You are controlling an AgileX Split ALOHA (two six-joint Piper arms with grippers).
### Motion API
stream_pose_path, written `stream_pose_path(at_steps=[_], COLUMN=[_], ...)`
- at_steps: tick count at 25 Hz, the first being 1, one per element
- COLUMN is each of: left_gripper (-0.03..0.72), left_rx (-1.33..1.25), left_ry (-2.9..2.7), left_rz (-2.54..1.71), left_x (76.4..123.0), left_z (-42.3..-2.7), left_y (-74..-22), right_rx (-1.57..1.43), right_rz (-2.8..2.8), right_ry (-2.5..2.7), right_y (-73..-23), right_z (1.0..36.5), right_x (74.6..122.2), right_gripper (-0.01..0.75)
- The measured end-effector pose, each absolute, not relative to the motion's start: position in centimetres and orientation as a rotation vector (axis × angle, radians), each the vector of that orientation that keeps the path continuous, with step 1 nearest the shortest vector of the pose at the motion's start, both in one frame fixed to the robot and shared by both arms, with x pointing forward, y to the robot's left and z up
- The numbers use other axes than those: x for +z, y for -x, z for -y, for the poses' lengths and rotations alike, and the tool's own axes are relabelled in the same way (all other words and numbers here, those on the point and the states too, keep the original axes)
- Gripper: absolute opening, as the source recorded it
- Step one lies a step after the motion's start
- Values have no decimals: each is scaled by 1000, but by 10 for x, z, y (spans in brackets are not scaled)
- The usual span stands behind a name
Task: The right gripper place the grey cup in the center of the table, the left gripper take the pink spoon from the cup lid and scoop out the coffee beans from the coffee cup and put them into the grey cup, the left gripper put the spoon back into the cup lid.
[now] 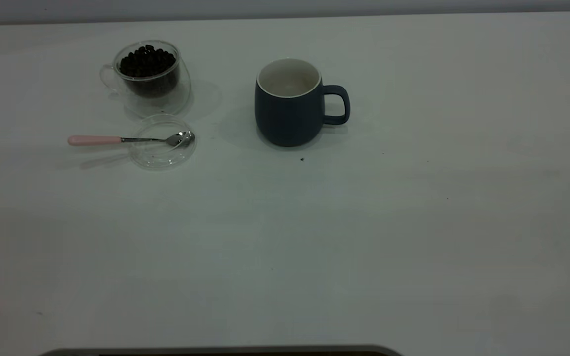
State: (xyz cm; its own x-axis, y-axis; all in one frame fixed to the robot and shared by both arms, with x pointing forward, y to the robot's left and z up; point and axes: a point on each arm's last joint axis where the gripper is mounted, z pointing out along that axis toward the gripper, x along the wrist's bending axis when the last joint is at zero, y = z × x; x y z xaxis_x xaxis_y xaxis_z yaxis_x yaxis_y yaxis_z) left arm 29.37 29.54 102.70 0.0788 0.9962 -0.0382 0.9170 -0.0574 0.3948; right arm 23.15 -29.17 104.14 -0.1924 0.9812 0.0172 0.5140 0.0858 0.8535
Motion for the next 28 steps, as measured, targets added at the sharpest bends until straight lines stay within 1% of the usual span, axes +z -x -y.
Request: stream_pose_path(at_steps=[12,28], left_gripper=[524,524], left_rx=[751,761], left_ry=[-1767,-1759], left_rz=[-1618,-1609], left_x=[1035,1035], left_z=[-295,-295], left_y=[-222,-219], right_rx=[1013,1023], right_rz=[-1776,-1779], right_ry=[-1476,-1478], right_y=[-231,-231], right_z=[292,291], right_x=[1041,1041], right_gripper=[551,551])
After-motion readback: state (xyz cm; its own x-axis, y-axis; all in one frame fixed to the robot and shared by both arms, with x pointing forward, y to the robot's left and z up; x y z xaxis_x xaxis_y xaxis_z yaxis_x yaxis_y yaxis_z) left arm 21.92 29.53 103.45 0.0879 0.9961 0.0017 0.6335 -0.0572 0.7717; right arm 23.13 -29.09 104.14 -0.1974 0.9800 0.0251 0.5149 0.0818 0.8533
